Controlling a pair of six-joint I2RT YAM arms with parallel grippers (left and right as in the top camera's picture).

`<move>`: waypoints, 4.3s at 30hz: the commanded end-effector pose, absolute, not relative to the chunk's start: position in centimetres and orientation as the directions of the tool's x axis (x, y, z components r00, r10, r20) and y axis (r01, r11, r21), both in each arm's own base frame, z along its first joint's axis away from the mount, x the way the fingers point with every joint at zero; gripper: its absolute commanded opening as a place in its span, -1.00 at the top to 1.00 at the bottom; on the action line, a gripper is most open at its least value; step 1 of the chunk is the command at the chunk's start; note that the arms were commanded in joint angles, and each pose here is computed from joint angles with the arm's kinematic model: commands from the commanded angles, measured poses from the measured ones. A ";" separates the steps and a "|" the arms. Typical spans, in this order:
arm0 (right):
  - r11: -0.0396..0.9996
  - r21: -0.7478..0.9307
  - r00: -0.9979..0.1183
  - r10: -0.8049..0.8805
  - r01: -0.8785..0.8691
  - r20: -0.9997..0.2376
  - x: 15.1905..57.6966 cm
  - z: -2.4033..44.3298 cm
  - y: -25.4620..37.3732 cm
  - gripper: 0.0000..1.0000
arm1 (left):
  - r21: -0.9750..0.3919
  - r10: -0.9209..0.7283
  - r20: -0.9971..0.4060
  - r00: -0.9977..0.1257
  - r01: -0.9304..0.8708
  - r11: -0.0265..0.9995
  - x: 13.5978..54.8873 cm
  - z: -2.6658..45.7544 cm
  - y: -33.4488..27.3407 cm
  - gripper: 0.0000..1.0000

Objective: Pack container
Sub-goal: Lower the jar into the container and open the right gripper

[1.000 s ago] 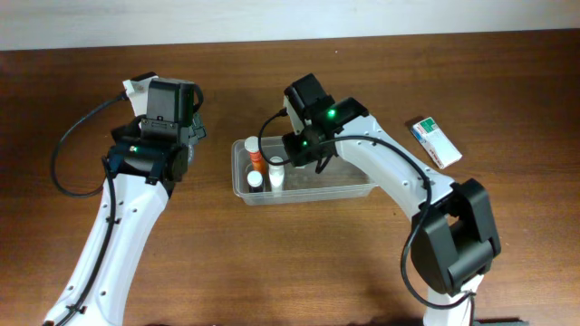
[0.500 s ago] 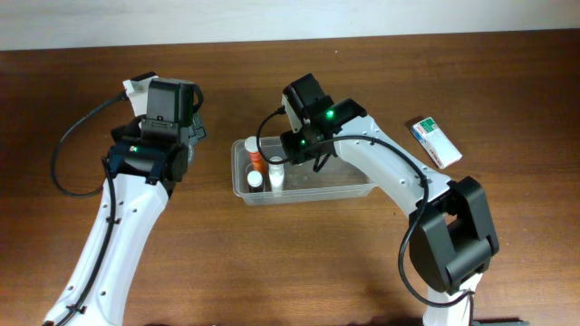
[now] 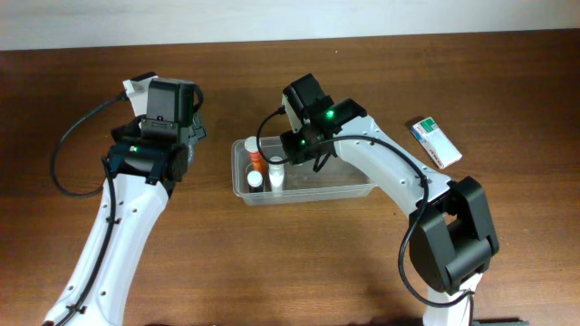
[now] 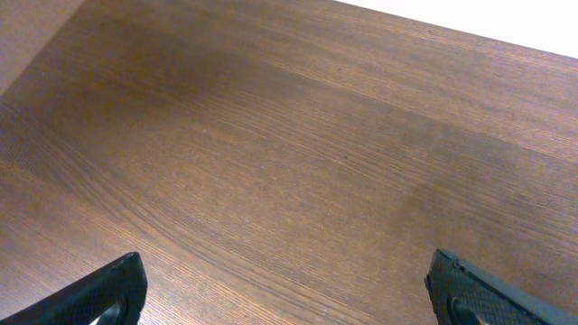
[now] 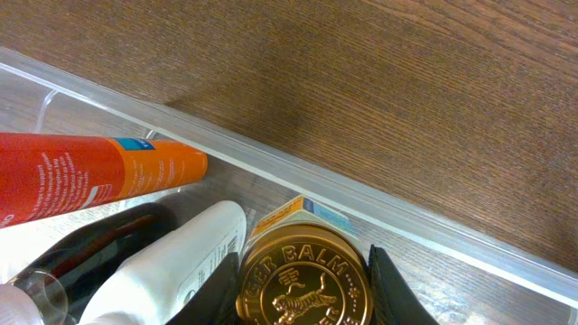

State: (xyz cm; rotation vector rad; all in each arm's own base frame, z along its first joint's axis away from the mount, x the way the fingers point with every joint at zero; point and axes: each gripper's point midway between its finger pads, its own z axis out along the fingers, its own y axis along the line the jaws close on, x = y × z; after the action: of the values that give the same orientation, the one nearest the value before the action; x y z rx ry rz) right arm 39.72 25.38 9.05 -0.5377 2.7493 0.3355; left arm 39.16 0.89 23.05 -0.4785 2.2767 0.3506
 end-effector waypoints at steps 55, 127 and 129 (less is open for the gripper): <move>0.910 0.171 -0.893 -0.309 -0.378 -0.326 40.0 4.8 25.0 0.53 | 0.099 -0.228 -0.753 -0.617 -0.449 0.888 38.9 23.9 1.2 -0.99; 0.943 0.259 -0.963 -0.155 -0.211 -0.220 39.5 4.1 23.2 -0.63 | 0.099 -0.228 -0.753 -0.617 -0.449 0.888 38.9 23.9 1.2 -0.99; 0.942 0.260 -0.962 -0.155 -0.213 -0.226 39.6 4.1 23.2 -0.62 | 0.099 -0.229 -0.753 -0.617 -0.449 0.888 38.9 23.9 1.2 -0.99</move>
State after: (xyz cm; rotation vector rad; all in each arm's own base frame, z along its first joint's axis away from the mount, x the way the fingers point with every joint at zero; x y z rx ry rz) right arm 39.80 22.98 4.90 -0.2833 2.8789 0.4059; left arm 39.16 0.89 23.05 -0.4785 2.2767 0.3506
